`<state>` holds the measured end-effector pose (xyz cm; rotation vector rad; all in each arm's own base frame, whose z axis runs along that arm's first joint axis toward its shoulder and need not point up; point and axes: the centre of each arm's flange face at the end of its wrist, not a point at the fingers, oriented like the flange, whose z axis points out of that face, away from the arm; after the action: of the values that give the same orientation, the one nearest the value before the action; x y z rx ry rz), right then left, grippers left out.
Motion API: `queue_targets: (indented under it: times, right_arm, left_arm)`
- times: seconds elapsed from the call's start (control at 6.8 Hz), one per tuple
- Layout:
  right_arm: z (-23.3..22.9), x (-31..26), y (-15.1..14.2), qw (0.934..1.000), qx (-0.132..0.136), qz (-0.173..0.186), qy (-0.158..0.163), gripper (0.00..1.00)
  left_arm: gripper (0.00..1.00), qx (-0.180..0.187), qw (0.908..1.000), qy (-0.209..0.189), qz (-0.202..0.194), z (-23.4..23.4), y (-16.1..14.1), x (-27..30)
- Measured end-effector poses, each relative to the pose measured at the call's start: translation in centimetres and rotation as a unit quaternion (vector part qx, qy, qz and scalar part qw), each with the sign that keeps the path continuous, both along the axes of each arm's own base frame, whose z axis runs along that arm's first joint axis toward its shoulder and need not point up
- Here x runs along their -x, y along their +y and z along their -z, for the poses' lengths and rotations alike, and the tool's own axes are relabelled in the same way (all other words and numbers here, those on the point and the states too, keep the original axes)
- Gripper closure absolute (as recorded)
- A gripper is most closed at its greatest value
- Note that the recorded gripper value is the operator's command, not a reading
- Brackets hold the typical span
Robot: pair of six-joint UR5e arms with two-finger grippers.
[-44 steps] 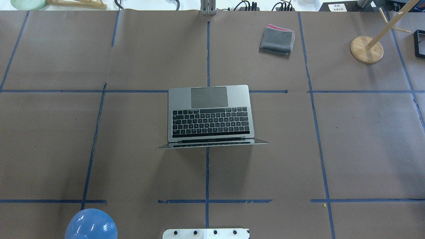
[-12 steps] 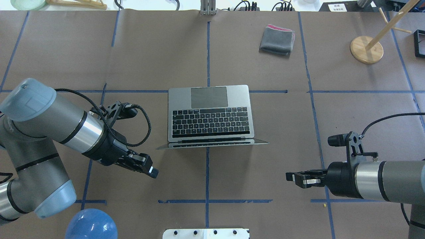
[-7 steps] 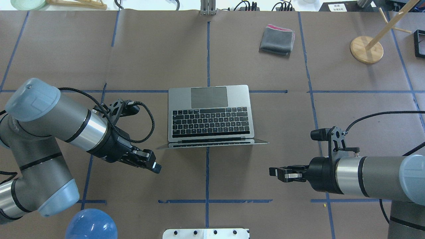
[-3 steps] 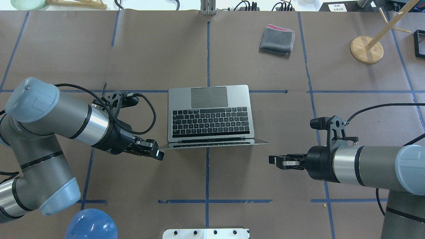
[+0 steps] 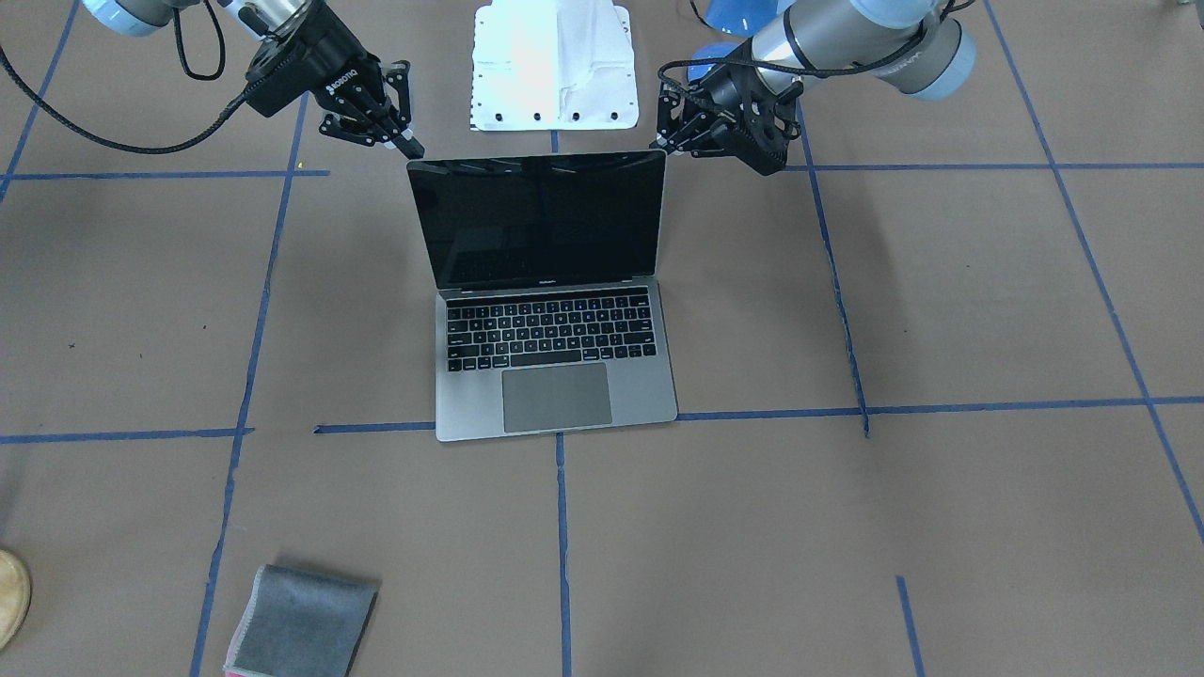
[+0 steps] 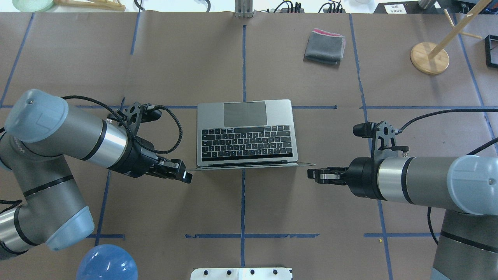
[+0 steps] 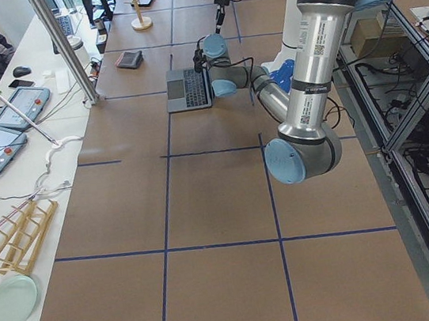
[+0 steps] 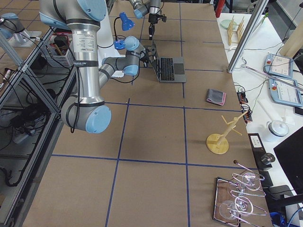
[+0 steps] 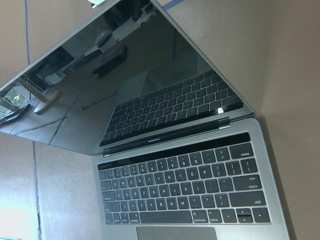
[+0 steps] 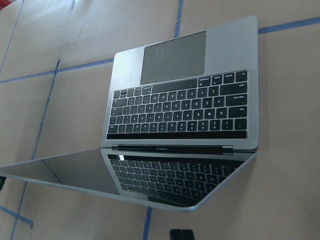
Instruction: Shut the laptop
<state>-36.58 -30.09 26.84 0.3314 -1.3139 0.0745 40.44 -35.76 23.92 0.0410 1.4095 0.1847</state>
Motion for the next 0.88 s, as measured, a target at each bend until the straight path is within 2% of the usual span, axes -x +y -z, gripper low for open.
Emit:
queue_targets:
  times: [0.59,0.88]
  right_arm:
    - [-0.3,1.1,-4.4,0.9993,0.005,-0.035,0.010,0.98]
    - [0.0,1.9,-6.9,0.9986,0.006,-0.051,0.010,0.98]
  left_arm:
    - [1.00,0.001,0.9999,-0.004,0.012,-0.2,-1.0,0.3]
    - [1.00,0.004,0.9997,-0.009,0.023,-0.3,-2.7,-0.2]
